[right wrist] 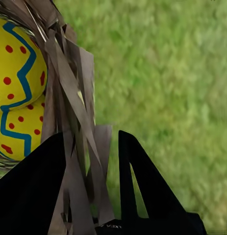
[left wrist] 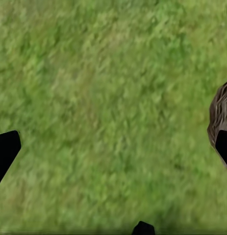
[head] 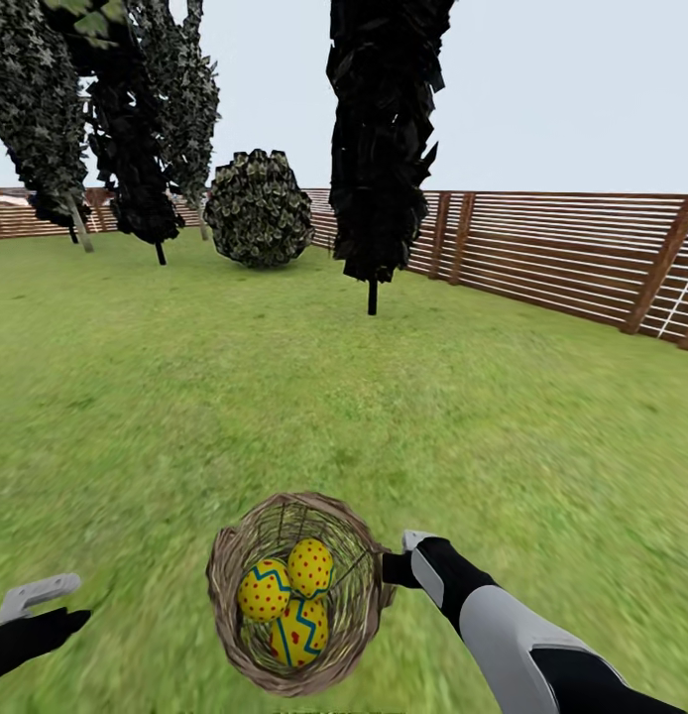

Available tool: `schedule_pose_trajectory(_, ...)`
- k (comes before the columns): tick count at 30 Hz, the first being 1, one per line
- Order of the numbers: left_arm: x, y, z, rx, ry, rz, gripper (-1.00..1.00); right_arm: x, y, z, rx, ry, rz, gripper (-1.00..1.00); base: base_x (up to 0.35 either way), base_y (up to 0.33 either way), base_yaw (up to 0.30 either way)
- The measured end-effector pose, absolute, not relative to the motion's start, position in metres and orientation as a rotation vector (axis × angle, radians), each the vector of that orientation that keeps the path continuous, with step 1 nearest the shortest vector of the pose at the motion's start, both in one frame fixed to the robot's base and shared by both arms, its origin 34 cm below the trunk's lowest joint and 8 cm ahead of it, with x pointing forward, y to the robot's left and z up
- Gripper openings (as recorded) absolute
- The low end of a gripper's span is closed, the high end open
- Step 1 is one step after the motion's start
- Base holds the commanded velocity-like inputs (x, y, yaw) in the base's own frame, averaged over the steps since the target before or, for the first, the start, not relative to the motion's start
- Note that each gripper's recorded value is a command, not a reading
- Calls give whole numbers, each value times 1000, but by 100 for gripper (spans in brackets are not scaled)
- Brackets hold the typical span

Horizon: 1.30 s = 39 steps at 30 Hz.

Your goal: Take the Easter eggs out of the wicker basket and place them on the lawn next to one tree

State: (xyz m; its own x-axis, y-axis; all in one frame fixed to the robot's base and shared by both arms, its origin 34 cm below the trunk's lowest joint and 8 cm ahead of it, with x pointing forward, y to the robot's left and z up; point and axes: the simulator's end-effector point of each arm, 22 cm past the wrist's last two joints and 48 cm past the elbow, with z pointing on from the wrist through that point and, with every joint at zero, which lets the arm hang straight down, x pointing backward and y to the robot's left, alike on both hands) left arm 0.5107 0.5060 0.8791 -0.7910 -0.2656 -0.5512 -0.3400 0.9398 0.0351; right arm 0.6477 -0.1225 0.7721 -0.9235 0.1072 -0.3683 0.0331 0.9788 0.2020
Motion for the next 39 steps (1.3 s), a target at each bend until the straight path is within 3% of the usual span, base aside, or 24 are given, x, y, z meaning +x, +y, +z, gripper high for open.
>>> schedule_pose_trajectory(16, 510, 506, 879, -431, 2531, 183, 100, 647, -122, 771, 96, 2742, 270, -100, -258, 97, 291)
schedule_pose_trajectory(39, 510, 508, 879, -434, 2529, 186, 100, 647, -122, 771, 95, 2742, 270, -100, -7, 0, 292)
